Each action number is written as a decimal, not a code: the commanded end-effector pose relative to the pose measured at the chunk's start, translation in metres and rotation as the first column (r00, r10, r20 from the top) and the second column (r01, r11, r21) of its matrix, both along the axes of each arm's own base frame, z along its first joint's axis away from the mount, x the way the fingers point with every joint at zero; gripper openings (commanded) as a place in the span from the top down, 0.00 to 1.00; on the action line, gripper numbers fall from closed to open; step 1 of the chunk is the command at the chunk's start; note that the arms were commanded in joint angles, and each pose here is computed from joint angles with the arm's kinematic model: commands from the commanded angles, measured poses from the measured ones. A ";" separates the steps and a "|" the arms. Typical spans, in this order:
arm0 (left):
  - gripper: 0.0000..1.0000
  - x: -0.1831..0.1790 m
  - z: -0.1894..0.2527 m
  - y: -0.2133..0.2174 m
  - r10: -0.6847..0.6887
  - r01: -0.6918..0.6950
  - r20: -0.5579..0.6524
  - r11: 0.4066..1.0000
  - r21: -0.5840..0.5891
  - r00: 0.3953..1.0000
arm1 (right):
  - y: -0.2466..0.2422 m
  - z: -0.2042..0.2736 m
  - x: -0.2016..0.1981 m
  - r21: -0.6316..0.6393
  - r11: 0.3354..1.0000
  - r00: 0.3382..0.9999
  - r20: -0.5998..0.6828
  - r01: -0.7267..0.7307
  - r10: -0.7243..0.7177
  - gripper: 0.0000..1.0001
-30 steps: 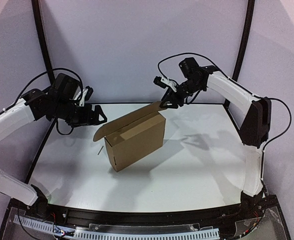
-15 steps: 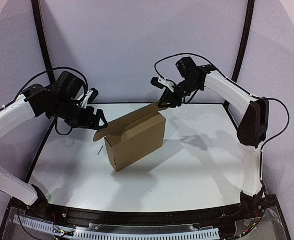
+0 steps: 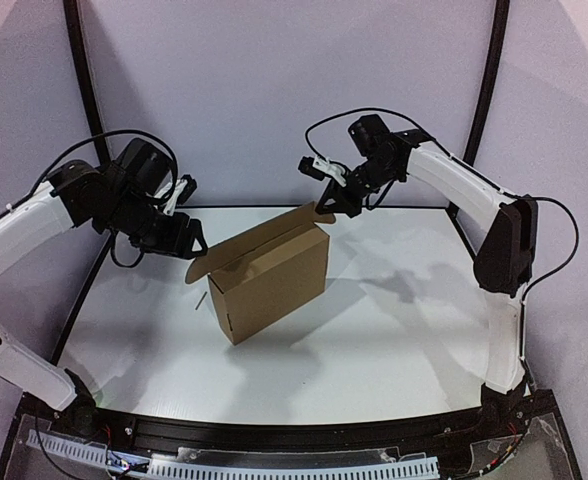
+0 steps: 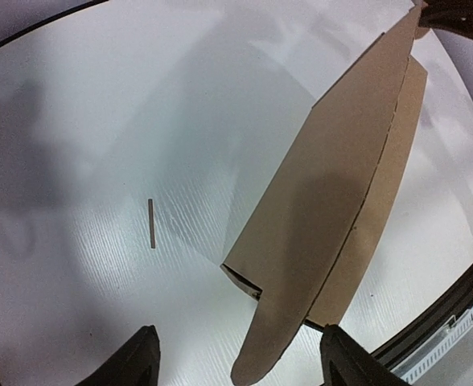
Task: Fold the paper box
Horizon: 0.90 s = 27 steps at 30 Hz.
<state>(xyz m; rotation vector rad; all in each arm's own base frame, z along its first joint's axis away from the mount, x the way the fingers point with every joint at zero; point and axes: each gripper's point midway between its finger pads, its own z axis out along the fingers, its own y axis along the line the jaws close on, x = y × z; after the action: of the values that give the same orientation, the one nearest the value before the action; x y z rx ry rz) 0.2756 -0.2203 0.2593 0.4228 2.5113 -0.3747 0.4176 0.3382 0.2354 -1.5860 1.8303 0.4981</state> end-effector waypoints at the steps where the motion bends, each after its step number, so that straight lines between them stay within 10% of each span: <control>1: 0.33 -0.006 -0.004 -0.001 -0.017 0.018 -0.021 0.999 0.049 1.000 | -0.002 0.004 -0.008 -0.032 0.999 0.999 -0.006 0.039 -0.040 1.00; 12: 0.37 -0.013 -0.014 0.005 -0.005 0.010 -0.053 0.995 0.097 0.999 | -0.006 0.005 -0.023 -0.065 0.976 0.974 -0.080 0.207 -0.212 1.00; 27: 0.86 -0.005 -0.018 0.020 0.093 -0.083 -0.048 0.982 0.172 0.995 | -0.010 0.019 -0.045 -0.035 0.965 0.960 -0.098 0.261 -0.263 1.00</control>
<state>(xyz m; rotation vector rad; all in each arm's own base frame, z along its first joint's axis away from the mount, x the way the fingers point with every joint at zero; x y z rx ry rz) 0.2702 -0.2112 0.2299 0.4223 2.6291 -0.1944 0.3782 0.3303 0.2435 -1.3726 2.0886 0.4508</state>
